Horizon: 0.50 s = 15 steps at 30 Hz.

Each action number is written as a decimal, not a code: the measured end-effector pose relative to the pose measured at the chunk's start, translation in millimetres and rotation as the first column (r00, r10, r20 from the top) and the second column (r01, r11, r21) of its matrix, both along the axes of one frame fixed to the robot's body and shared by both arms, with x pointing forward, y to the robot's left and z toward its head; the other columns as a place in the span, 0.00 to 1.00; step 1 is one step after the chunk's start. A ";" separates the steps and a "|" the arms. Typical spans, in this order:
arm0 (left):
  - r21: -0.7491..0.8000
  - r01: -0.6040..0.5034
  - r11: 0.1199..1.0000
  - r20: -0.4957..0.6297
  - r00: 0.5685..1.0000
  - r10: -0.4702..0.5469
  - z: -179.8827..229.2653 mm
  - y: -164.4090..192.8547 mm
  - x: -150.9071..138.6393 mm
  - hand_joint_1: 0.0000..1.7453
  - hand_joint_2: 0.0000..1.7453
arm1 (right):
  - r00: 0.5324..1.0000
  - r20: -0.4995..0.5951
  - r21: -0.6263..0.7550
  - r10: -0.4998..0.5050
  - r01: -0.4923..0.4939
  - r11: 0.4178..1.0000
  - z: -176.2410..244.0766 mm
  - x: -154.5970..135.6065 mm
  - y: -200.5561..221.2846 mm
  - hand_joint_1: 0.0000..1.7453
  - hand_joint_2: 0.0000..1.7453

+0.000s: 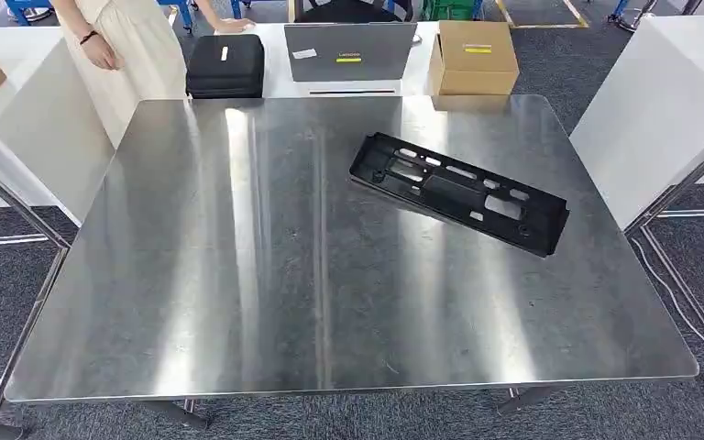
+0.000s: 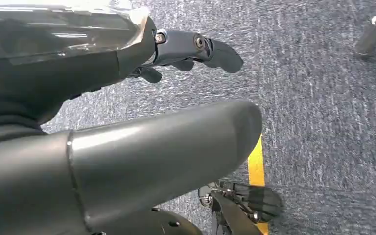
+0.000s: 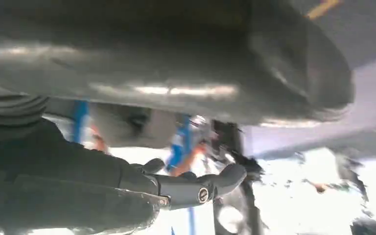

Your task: Take the parts from the cabinet and place them on the table.

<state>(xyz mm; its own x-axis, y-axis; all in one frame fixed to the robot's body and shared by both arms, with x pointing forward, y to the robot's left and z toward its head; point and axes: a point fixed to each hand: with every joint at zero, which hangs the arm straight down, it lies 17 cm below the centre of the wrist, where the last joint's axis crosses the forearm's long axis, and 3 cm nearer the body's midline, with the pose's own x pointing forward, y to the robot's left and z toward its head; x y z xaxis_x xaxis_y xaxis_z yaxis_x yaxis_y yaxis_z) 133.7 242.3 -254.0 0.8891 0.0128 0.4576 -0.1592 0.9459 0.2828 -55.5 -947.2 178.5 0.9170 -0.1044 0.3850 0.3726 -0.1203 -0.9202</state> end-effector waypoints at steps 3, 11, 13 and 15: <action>-0.001 0.017 1.000 0.002 1.000 -0.017 0.2 -1.8 1.0 0.00 0.00 | 1.000 -0.019 0.160 -0.004 0.007 0.987 -29.9 5.6 4.5 0.00 0.00; -0.001 0.027 1.000 0.004 1.000 -0.027 0.4 -2.6 2.2 0.00 0.00 | 0.997 -0.052 0.281 0.056 -0.039 0.959 -53.3 22.8 11.0 0.00 0.00; -0.001 0.027 1.000 0.004 1.000 -0.027 0.4 -2.4 2.2 0.00 0.00 | 0.997 -0.057 0.282 0.059 -0.041 0.959 -53.4 23.3 11.0 0.00 0.00; -0.002 0.027 1.000 0.004 1.000 -0.027 0.4 -2.5 2.2 0.00 0.00 | 0.997 -0.055 0.282 0.059 -0.042 0.959 -53.4 24.2 11.0 0.00 0.00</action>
<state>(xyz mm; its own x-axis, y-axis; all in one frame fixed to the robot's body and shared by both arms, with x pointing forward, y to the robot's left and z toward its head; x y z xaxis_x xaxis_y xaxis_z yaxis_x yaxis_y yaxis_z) 135.9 239.8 -253.6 0.8870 -0.0103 0.4616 -0.1349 0.9503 0.2805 -31.3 -936.1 125.1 0.9450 -0.1528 0.2891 0.3126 0.1631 -0.9358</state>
